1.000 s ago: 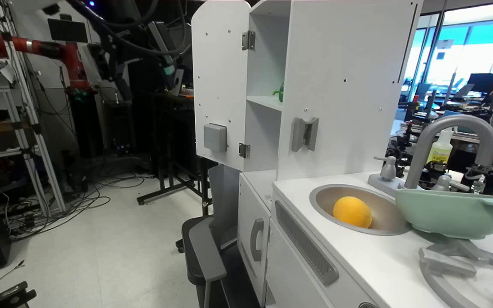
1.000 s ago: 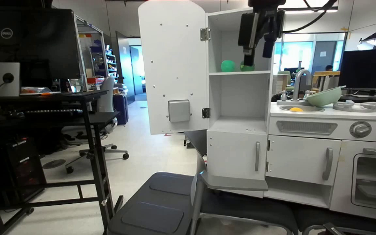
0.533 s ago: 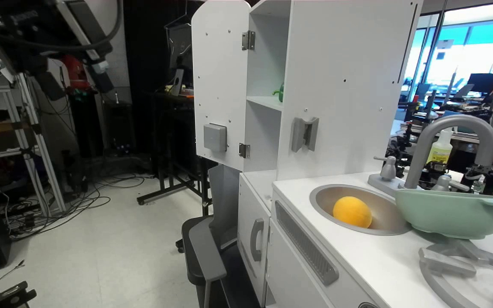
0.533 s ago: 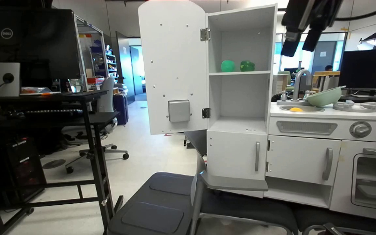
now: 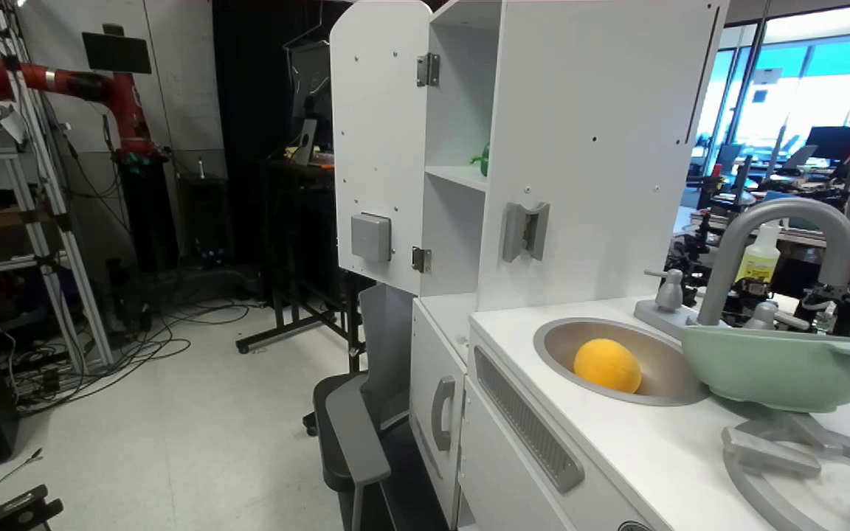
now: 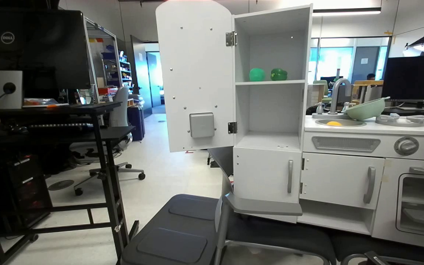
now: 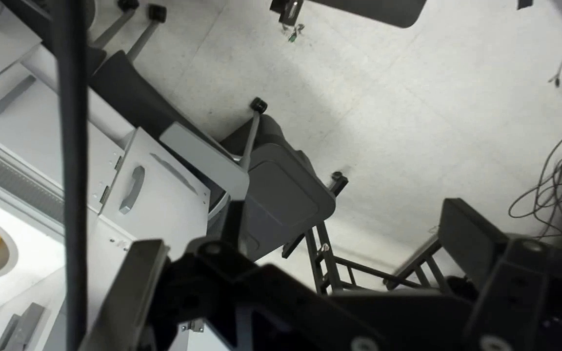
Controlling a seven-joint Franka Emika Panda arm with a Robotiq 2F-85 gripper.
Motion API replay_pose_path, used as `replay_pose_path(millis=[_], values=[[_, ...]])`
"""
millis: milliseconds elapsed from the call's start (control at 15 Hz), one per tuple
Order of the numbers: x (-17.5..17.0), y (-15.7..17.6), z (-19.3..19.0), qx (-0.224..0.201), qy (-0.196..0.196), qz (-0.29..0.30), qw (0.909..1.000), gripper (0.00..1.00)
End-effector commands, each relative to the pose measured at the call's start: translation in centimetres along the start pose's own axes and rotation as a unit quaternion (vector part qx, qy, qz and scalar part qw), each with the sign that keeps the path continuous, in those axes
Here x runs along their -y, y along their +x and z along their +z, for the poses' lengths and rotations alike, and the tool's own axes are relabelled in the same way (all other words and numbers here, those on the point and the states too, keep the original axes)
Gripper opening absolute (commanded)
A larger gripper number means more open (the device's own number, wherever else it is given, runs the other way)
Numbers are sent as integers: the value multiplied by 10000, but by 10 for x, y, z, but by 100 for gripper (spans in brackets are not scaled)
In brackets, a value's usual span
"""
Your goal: Open the door of the top cabinet then put the green plushie and the green pepper in the top compartment of the open cabinet
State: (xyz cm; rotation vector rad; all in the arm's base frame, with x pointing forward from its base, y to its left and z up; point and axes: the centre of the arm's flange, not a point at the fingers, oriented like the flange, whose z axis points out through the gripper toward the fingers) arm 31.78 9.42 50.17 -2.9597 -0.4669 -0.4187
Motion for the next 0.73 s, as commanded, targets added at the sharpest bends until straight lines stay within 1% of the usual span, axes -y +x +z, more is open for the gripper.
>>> replay_pose_path(millis=[0,67,267,333,467,667], values=[[-4,-25,-90,240,326,163,9990,100],[-3,-29,-109,370,320,194,9986,100],[-8,-47,-144,665,262,226,9972,100],[-3,-41,-112,533,216,151,9982,100],[-4,-50,-135,564,205,200,9980,100],[-4,-50,-136,577,204,209,9979,100]])
